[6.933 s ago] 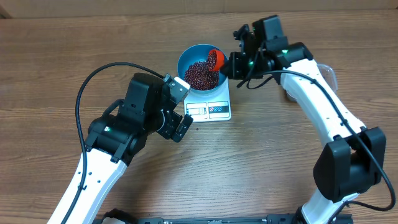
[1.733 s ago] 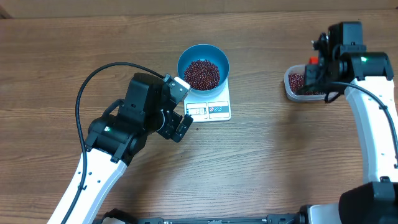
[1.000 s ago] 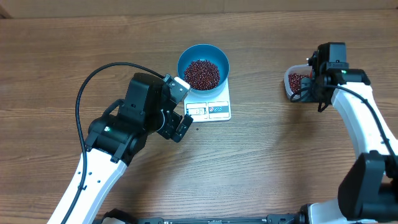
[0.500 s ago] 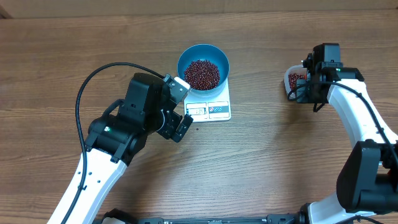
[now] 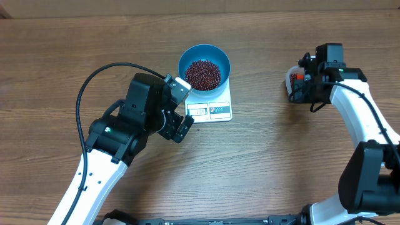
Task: Scoop item into bowl and weigh 150g on scale
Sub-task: 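Move empty scoop with right gripper back to bean tub, then dip scoop into tub beans with right gripper and lift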
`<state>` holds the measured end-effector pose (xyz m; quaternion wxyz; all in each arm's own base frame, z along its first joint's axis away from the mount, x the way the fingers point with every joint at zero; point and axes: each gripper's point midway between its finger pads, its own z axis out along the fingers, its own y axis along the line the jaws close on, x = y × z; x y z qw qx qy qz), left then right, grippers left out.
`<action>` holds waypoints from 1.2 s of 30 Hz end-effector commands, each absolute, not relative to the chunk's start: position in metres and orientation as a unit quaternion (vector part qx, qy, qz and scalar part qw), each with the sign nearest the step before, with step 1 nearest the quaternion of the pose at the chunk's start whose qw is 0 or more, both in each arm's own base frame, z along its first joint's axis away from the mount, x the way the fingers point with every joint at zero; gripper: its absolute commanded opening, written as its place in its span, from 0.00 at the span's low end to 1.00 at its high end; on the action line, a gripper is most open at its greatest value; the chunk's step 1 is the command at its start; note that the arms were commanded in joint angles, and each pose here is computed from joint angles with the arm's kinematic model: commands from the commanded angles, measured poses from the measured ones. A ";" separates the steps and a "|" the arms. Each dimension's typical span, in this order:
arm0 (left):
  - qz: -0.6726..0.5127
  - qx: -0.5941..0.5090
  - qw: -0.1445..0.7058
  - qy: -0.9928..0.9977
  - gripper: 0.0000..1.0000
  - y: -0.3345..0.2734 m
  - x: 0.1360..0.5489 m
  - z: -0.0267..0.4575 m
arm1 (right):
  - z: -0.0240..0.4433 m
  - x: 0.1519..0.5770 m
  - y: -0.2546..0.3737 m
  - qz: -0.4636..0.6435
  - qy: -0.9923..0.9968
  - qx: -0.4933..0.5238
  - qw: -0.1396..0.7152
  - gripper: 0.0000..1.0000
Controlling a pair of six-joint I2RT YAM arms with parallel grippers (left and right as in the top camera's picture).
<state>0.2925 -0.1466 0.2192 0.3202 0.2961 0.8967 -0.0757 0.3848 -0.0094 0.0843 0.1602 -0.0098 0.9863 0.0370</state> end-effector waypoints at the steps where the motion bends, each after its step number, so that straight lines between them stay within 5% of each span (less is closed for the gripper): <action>1: -0.082 0.302 0.337 0.888 1.00 -0.149 0.294 0.232 | 0.083 0.382 0.001 0.092 0.983 -0.012 0.159 0.04; 36: -0.082 0.302 0.337 0.888 1.00 -0.149 0.294 0.232 | 0.089 0.377 -0.021 0.297 0.938 0.059 0.170 0.04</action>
